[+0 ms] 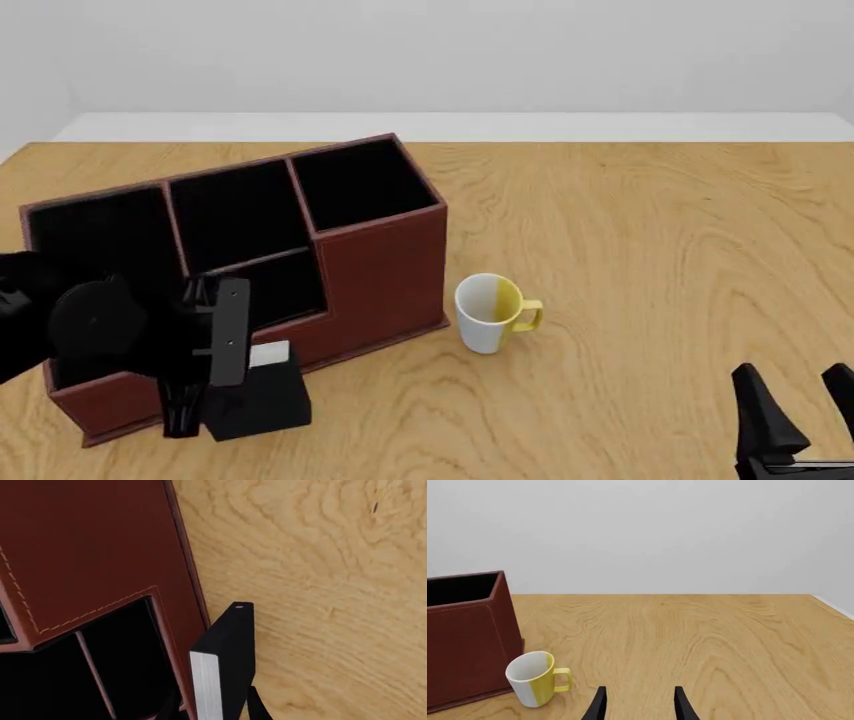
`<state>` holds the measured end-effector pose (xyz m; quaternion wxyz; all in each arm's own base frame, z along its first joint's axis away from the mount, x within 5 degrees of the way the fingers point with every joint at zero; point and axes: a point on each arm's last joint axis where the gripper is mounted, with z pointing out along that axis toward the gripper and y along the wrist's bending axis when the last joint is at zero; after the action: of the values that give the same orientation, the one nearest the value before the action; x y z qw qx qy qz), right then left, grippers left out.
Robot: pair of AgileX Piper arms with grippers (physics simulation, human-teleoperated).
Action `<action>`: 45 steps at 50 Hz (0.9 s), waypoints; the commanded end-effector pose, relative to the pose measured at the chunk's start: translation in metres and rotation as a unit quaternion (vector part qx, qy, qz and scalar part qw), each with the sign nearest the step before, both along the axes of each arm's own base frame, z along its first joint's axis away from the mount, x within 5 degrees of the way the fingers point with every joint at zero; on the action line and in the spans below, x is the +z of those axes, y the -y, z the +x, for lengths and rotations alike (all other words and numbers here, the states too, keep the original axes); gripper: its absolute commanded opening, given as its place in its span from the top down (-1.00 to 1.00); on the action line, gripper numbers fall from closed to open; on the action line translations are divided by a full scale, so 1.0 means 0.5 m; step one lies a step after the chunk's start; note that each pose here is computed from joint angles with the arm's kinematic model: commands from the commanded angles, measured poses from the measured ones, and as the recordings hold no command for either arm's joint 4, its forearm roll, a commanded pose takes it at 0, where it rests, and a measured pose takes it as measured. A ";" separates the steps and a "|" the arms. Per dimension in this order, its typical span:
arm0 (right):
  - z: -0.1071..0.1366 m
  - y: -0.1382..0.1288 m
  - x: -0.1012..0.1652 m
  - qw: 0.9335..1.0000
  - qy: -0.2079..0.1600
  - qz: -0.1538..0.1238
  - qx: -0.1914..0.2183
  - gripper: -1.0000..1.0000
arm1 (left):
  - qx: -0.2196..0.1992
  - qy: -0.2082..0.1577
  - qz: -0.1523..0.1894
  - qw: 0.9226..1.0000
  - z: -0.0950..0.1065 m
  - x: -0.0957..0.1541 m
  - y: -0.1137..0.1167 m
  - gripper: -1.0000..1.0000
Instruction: Pick up the book and place it in the front compartment of the caddy.
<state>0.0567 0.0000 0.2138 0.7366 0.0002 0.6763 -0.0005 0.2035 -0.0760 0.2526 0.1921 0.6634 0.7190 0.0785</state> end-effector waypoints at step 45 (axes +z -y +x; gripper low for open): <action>0.000 0.000 0.000 1.000 0.000 0.000 0.000 -1.00 | 0.009 -0.008 -0.020 1.000 -0.040 0.048 0.020 1.00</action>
<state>0.0567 0.0000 0.2138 0.7366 0.0002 0.6763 -0.0005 0.1894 -0.0804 0.2582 0.1858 0.6481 0.7363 0.0583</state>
